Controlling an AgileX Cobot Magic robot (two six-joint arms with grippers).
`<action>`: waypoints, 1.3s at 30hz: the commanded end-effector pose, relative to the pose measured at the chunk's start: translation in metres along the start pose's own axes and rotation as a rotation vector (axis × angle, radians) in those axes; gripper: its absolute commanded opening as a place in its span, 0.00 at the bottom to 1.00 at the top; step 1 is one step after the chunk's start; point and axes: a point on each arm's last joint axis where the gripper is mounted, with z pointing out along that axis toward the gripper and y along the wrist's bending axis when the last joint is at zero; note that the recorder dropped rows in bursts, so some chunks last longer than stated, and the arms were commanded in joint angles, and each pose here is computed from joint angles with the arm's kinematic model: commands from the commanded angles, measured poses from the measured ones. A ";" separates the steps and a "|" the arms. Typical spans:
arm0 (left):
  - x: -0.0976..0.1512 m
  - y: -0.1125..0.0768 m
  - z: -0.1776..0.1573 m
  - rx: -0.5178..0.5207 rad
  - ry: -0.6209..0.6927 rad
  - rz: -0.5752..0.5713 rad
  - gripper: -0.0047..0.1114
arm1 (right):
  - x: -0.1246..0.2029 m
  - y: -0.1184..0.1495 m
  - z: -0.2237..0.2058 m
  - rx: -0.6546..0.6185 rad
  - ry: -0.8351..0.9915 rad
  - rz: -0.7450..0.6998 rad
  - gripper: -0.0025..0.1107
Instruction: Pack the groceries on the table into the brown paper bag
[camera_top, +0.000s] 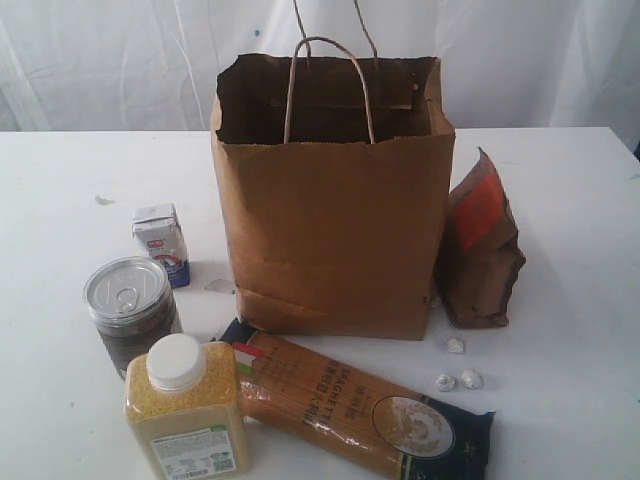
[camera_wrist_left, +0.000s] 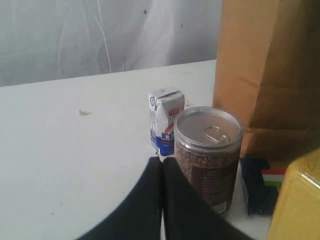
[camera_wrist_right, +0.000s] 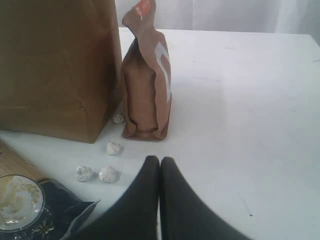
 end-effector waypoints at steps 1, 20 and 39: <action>-0.003 0.001 0.000 -0.008 -0.039 0.000 0.04 | 0.000 0.000 0.000 0.003 -0.012 -0.010 0.02; -0.009 0.001 -0.001 -0.015 -0.112 -0.043 0.04 | 0.000 0.000 0.000 0.003 -0.012 -0.010 0.02; -0.054 0.012 -0.020 -0.010 -0.674 -0.383 0.04 | 0.000 0.000 0.000 0.003 -0.012 -0.010 0.02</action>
